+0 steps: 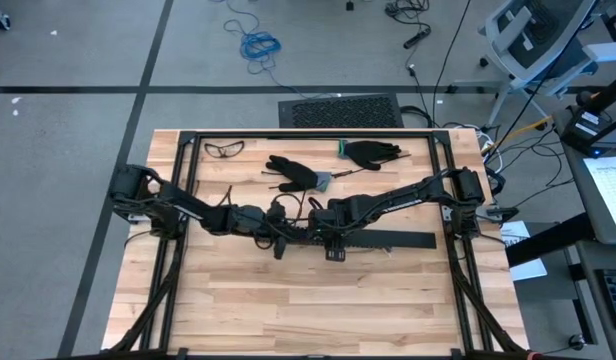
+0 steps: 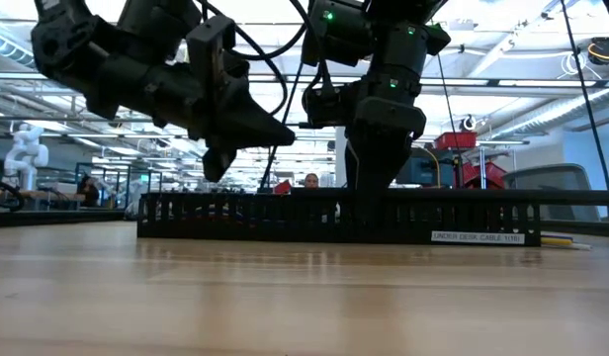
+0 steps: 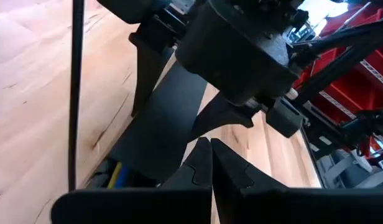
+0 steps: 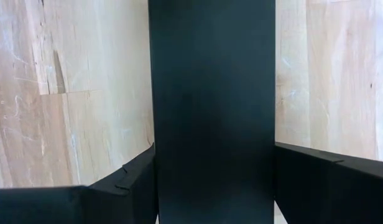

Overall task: Ziptie cables
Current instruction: Insert the black cover of the black cable duct

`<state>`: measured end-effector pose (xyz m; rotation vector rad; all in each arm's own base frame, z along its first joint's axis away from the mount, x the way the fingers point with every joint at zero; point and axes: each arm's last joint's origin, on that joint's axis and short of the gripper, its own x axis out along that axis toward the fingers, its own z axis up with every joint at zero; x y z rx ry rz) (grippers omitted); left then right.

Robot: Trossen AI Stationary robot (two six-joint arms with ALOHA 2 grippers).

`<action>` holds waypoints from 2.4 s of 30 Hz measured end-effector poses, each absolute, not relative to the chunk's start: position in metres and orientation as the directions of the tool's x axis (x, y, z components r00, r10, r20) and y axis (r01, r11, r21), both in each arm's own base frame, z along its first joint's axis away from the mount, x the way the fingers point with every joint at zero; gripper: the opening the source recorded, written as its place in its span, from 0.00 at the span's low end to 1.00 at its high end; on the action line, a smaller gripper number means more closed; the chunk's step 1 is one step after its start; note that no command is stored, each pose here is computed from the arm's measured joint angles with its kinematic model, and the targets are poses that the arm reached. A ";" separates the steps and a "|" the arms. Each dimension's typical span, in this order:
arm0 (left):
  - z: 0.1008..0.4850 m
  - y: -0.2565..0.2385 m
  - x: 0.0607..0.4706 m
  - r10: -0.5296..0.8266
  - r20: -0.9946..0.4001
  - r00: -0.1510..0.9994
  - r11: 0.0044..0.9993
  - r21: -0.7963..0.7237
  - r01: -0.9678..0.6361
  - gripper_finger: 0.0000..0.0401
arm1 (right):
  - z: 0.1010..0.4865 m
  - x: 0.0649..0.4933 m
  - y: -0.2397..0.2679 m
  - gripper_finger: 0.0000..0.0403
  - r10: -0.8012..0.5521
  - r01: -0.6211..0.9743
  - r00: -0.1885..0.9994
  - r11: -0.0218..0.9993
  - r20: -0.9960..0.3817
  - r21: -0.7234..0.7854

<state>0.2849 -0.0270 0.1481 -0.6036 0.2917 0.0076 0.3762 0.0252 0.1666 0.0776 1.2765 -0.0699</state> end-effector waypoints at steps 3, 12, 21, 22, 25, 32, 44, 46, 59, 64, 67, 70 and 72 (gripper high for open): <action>0.147 -0.028 0.292 -0.080 -0.258 0.963 0.823 -0.561 -0.082 0.00 | 0.167 0.376 0.025 0.58 -0.009 0.095 0.289 0.995 -0.957 0.020; 0.128 -0.021 0.305 -0.050 -0.314 0.948 0.836 -0.532 -0.132 0.00 | 0.167 0.376 0.025 0.58 -0.010 0.100 0.291 0.995 -0.957 0.020; 0.135 -0.014 0.321 -0.014 -0.276 0.961 0.840 -0.525 -0.138 0.00 | 0.167 0.377 0.025 0.58 -0.009 0.101 0.297 0.995 -0.955 0.022; 0.137 -0.014 0.323 -0.019 -0.270 0.963 0.843 -0.522 -0.130 0.00 | 0.167 0.377 0.025 0.58 -0.009 0.101 0.297 0.995 -0.955 0.022; 0.139 -0.015 0.325 -0.028 -0.266 0.964 0.853 -0.509 -0.115 0.00 | 0.167 0.377 0.025 0.58 -0.009 0.102 0.298 0.994 -0.955 0.022; 0.130 -0.015 0.323 -0.025 -0.361 0.932 0.871 -0.466 -0.157 0.00 | 0.167 0.377 0.024 0.58 -0.009 0.101 0.297 0.995 -0.955 0.022; 0.121 -0.015 0.320 -0.032 -0.437 0.899 0.906 -0.393 -0.159 0.00 | 0.167 0.377 0.023 0.58 -0.009 0.101 0.296 0.995 -0.955 0.022; 0.120 -0.015 0.321 -0.033 -0.439 0.898 0.904 -0.396 -0.160 0.00 | 0.167 0.377 0.023 0.58 -0.010 0.102 0.295 0.995 -0.955 0.021; 0.101 -0.015 0.322 -0.035 -0.481 0.876 0.904 -0.389 -0.178 0.00 | 0.167 0.377 0.023 0.58 -0.013 0.099 0.294 0.995 -0.956 0.017; 0.101 -0.015 0.322 -0.033 -0.480 0.877 0.904 -0.389 -0.179 0.00 | 0.167 0.377 0.023 0.58 -0.013 0.066 0.294 0.998 -0.956 0.006; 0.101 -0.015 0.322 -0.032 -0.479 0.877 0.904 -0.389 -0.179 0.00 | 0.167 0.377 0.023 0.58 -0.010 0.052 0.294 0.999 -0.956 0.005; 0.101 -0.015 0.322 -0.031 -0.479 0.877 0.904 -0.388 -0.180 0.00 | 0.167 0.377 0.023 0.58 -0.010 0.051 0.294 0.999 -0.956 0.005; 0.101 -0.015 0.322 -0.030 -0.479 0.877 0.904 -0.388 -0.181 0.00 | 0.167 0.377 0.023 0.58 -0.010 0.050 0.294 0.999 -0.956 0.005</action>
